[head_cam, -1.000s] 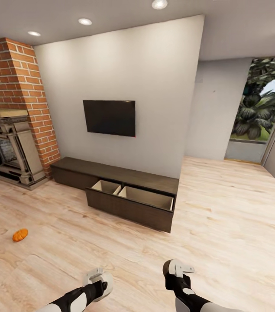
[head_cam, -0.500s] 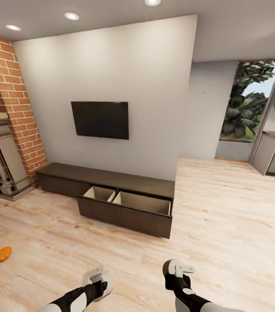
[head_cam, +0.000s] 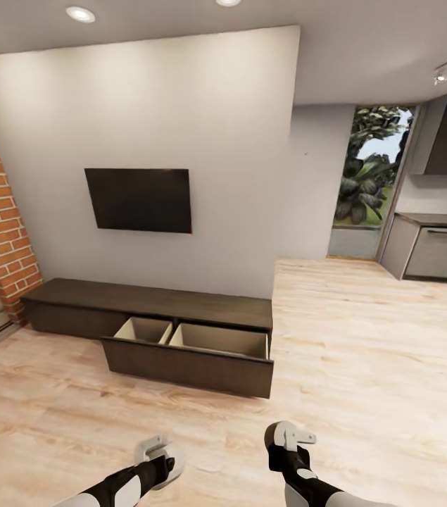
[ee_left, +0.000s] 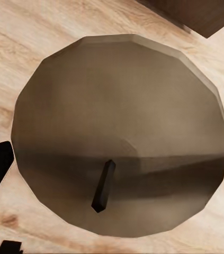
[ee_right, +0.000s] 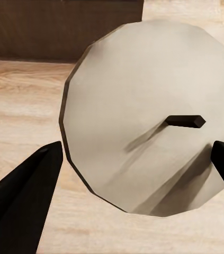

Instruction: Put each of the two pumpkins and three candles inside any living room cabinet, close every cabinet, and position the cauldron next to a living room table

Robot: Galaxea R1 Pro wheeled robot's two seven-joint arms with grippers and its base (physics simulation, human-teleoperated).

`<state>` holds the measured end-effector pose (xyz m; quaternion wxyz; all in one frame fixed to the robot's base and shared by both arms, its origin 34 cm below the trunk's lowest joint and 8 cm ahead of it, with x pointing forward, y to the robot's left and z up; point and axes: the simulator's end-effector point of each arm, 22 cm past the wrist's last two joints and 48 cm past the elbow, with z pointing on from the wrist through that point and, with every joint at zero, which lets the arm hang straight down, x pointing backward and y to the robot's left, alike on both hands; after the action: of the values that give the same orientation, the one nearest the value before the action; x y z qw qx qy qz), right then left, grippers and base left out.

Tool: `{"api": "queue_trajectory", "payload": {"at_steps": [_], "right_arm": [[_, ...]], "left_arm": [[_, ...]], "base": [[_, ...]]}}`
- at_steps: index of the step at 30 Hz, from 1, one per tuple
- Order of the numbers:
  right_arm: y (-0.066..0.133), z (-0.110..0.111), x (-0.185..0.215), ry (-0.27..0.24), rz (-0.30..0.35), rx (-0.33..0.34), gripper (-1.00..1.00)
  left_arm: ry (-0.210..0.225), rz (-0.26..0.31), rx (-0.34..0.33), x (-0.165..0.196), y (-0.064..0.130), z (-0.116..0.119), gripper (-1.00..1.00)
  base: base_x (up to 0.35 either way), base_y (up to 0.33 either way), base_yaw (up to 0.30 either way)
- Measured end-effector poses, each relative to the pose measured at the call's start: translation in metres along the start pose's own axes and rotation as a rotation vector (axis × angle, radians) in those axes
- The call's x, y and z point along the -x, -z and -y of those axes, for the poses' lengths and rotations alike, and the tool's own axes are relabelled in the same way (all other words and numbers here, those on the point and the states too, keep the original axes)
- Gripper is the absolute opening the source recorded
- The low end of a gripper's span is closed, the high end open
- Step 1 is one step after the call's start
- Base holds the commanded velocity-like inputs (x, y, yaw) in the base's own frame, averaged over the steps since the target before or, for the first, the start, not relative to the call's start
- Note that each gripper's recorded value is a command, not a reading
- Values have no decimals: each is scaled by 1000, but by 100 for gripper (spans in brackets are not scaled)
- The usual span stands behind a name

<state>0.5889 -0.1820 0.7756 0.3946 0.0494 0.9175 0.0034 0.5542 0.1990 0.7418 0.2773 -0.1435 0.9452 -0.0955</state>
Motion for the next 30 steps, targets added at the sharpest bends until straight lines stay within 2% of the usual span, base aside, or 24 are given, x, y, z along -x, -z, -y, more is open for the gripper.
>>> {"api": "queue_trajectory", "payload": {"at_steps": [10, 24, 30], "right_arm": [[1, 0, 4, -1, 9, 1, -100], [4, -1, 11, -1, 22, 2, -100], [4, -1, 12, -2, 24, 1, -100]], "left_arm": [[-1, 8, -2, 4, 2, 1, -100], [-2, 21, -6, 9, 5, 3, -100], [-2, 23, -5, 11, 5, 3, -100]], "base": [[261, 141, -224], [256, 216, -210], [145, 247, -59]]}}
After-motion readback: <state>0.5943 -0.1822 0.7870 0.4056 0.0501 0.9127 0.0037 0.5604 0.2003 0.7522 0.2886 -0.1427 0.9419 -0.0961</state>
